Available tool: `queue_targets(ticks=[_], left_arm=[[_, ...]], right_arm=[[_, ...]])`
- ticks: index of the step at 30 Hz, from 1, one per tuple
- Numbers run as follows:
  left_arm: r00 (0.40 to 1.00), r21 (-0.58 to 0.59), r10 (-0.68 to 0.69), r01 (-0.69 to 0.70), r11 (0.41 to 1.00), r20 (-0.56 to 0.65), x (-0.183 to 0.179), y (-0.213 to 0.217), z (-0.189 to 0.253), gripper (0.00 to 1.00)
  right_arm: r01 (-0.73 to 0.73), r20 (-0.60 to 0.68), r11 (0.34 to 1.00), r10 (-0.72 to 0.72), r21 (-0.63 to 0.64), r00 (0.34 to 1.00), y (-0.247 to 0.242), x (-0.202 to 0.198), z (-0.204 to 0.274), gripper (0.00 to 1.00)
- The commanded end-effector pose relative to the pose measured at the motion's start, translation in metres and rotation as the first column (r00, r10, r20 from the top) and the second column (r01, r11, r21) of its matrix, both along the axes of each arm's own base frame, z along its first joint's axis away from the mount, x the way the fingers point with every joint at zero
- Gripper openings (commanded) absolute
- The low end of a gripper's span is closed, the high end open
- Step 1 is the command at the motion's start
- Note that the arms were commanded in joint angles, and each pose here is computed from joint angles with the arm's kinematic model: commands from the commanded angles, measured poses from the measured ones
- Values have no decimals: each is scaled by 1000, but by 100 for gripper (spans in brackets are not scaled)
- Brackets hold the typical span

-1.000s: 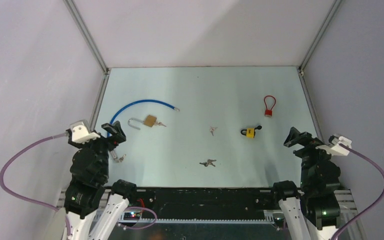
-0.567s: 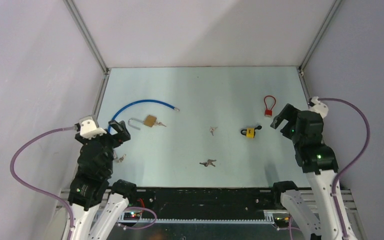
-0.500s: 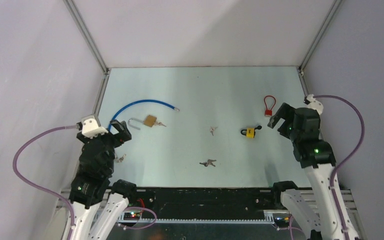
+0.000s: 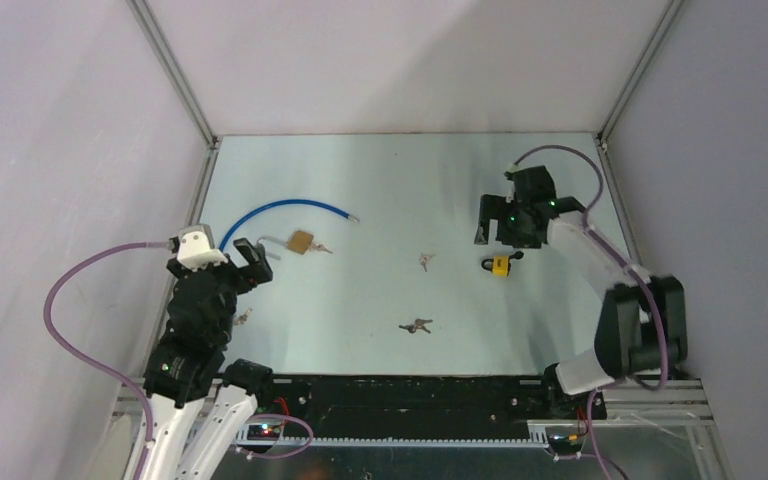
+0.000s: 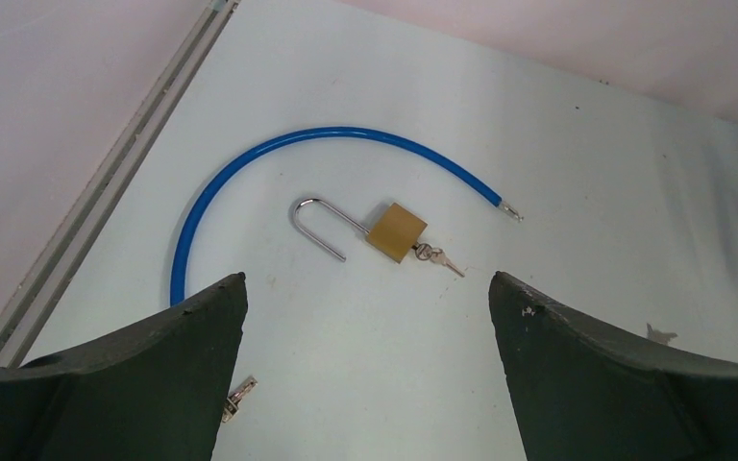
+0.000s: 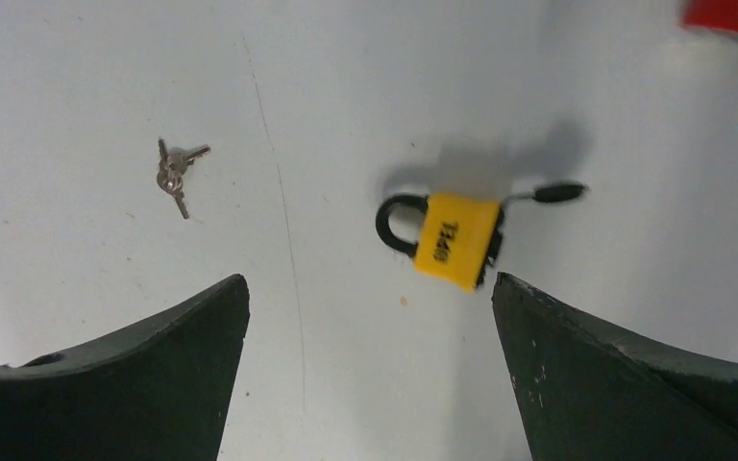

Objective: Unlock with the key

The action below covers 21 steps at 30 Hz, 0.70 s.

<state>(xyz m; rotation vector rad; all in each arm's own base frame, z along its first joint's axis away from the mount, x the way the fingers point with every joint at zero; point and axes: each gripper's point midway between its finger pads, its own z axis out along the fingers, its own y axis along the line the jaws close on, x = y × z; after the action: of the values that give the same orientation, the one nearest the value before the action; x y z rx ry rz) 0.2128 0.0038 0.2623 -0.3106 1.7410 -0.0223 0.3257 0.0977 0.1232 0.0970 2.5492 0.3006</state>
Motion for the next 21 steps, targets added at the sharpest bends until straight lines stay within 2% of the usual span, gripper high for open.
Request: queue_targets(ticks=[1, 4, 9, 16, 21], left_arm=[[999, 2, -43, 43, 999, 24, 1, -7, 5, 98], [998, 2, -50, 50, 999, 29, 1, -8, 5, 98], [997, -2, -58, 58, 998, 46, -1, -8, 8, 98], [995, -7, -75, 75, 997, 63, -3, -11, 11, 98], [995, -9, -77, 78, 997, 69, -3, -11, 12, 98]], right_arm=[[-161, 37, 987, 161, -6, 986, 18, 41, -7, 100], [-184, -17, 983, 184, 13, 983, 17, 56, -31, 99], [-196, -103, 978, 203, 73, 974, 17, 57, -55, 99], [-156, -262, 986, 164, 50, 951, 15, 26, -79, 98], [-161, -267, 987, 159, 11, 950, 20, 6, -75, 98]])
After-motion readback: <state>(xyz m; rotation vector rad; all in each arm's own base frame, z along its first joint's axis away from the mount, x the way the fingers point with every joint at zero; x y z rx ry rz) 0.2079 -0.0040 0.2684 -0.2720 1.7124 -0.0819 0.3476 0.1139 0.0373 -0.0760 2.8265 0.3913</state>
